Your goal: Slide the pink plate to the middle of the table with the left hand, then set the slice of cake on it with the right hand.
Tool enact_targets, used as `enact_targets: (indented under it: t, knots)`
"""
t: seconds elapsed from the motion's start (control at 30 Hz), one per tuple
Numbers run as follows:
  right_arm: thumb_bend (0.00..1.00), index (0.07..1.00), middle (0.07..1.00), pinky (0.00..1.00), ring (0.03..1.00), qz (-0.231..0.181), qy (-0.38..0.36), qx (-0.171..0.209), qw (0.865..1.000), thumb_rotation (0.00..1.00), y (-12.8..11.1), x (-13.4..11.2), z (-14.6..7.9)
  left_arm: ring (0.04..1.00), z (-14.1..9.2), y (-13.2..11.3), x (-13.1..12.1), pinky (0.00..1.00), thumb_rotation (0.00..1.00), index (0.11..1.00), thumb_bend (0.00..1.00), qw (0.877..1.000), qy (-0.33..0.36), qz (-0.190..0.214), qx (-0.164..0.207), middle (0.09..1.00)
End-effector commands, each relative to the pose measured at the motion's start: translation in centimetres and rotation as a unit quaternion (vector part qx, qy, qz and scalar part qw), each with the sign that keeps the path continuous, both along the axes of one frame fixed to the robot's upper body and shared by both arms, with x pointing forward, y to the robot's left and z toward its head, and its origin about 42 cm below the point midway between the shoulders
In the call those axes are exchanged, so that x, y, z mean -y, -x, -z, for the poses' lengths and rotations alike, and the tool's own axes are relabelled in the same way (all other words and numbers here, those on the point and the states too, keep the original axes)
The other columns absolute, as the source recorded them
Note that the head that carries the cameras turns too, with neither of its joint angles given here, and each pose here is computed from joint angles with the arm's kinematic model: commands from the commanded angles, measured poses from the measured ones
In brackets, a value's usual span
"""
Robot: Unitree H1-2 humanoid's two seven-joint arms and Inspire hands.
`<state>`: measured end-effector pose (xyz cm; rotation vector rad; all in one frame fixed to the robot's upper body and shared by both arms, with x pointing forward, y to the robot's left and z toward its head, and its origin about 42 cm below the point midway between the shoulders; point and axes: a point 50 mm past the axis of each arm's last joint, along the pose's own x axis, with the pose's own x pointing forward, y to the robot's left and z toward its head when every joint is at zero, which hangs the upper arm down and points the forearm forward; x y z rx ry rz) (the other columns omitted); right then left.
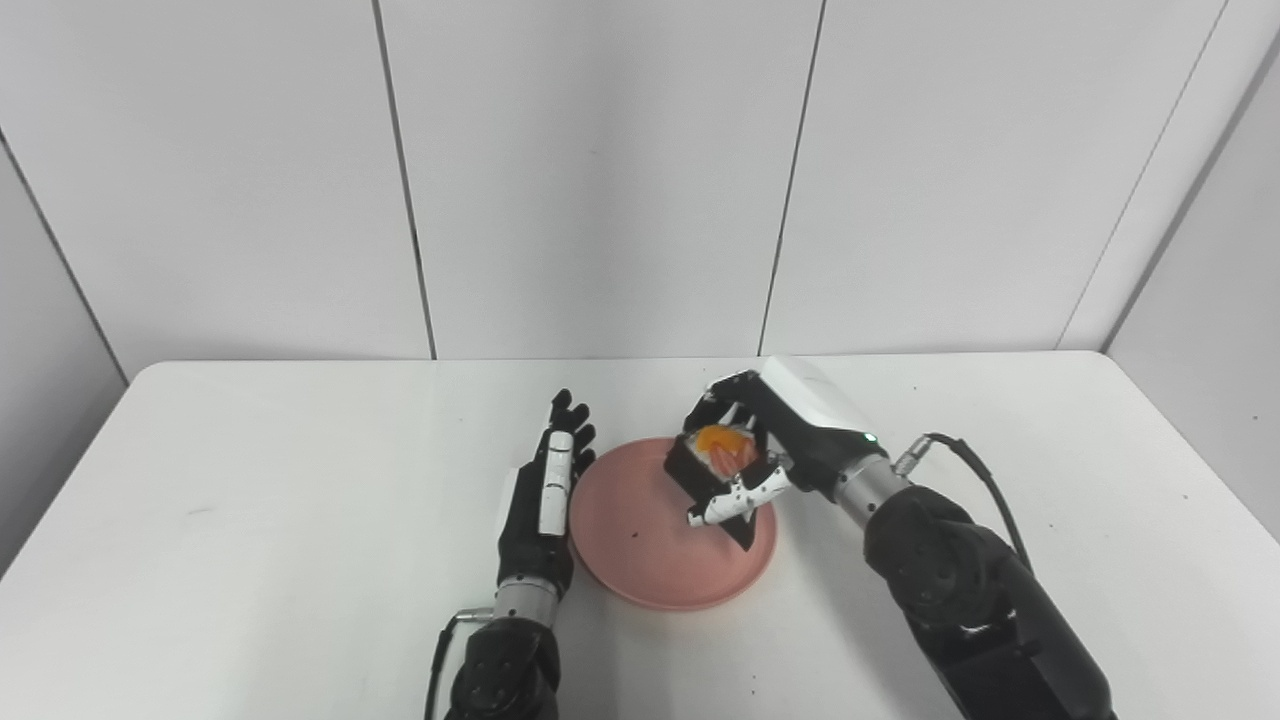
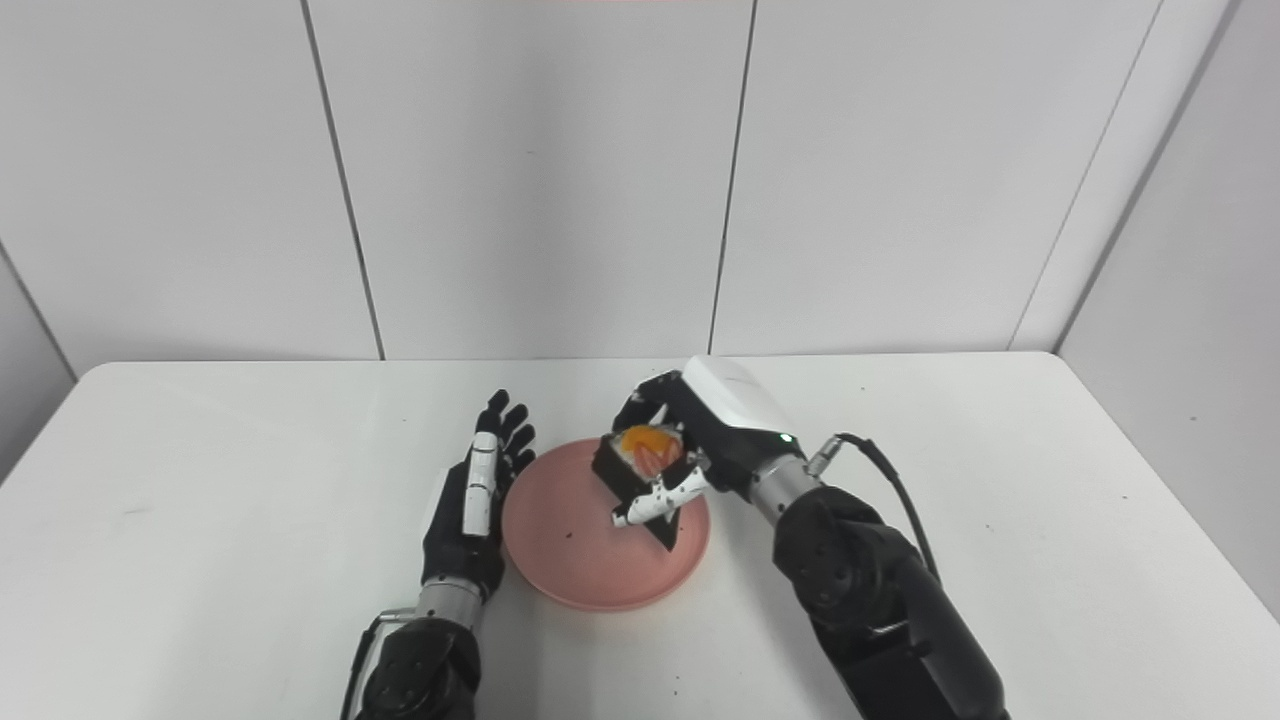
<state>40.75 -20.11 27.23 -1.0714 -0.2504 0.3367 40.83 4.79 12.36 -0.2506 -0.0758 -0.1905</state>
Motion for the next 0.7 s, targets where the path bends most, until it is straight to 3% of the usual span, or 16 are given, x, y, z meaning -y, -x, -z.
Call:
enact_targets:
  t: [0.0, 0.23, 0.37, 0.67]
  knots:
    - [0.51, 0.458, 0.554, 0.35, 0.441, -0.018, 0.001, 0.034, 0.999, 0.00, -0.9, -0.9, -2.1, 0.961, 2.7, 1.5, 0.3, 0.97, 1.00, 0.966, 0.62, 0.999, -0.008, -0.001, -0.042, 0.967]
    - [0.51, 0.474, 0.538, 0.31, 0.417, -0.029, 0.014, 0.022, 0.999, 0.00, -2.3, -2.6, -0.1, 0.968, 2.6, 1.5, 0.4, 0.98, 1.00, 0.977, 0.62, 0.999, -0.016, 0.004, -0.038, 0.975]
    - [0.51, 0.513, 0.467, 0.23, 0.359, -0.029, 0.019, 0.013, 0.999, 0.00, -2.9, -3.0, 0.9, 0.973, 2.7, 1.5, 0.4, 0.99, 1.00, 0.982, 0.62, 0.999, -0.020, 0.005, -0.037, 0.979]
    - [0.51, 0.486, 0.532, 0.32, 0.424, -0.013, 0.047, 0.005, 0.999, 0.00, -3.8, -2.4, 2.4, 0.955, 2.8, 1.8, 0.6, 0.97, 1.00, 0.964, 0.64, 0.999, -0.026, -0.007, -0.034, 0.966]
